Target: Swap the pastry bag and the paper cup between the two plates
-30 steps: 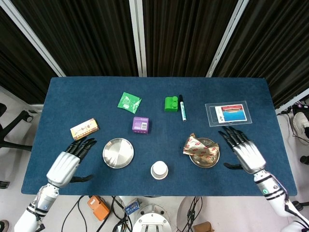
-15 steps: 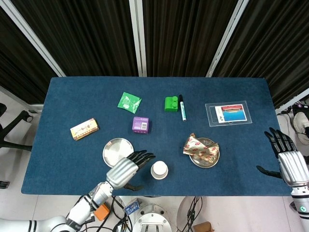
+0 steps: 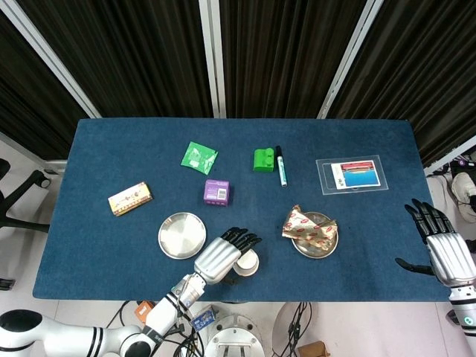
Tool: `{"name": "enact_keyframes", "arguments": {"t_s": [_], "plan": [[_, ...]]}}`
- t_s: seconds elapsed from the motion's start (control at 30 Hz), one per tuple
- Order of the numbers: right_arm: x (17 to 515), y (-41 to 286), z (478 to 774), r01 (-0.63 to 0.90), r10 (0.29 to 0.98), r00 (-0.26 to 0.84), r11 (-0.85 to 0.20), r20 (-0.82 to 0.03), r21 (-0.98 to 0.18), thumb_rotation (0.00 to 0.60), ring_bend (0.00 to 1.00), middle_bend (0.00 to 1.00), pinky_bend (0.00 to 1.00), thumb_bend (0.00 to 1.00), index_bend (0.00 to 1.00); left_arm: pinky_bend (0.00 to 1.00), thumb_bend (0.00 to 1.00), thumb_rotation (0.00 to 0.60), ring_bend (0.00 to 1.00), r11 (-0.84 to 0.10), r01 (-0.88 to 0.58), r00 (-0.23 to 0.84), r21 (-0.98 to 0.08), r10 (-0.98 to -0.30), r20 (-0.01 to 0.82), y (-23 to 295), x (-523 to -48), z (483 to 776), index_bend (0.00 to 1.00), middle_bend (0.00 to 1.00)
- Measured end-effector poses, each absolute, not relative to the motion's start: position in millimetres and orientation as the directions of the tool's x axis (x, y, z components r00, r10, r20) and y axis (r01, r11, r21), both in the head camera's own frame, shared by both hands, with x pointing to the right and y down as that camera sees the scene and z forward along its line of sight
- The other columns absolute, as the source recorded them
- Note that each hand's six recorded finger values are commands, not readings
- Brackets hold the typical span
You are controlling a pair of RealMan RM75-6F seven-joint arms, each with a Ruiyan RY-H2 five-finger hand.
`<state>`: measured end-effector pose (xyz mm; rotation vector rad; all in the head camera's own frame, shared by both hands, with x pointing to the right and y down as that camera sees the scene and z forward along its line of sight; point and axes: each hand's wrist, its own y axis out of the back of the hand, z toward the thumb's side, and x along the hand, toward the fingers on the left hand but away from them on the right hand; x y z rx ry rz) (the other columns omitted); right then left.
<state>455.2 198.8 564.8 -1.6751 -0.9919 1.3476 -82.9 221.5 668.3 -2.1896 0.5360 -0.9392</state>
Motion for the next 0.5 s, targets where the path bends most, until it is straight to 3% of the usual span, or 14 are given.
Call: {"name": "enact_keyframes", "arguments": {"t_s": [0.5], "plan": [[457.5,197.3,562.2,0.118,0.906,0.134,-0.417,-0.402,-0.901,0.555,0.0,0.0,0.13,0.16,0.0,0.25,0.17,0.6,0.29,-0.685,-0.073,0.643,-0.725,-0.588,0.491,226.9,-72.6,679.4,0.33,0.35]]}}
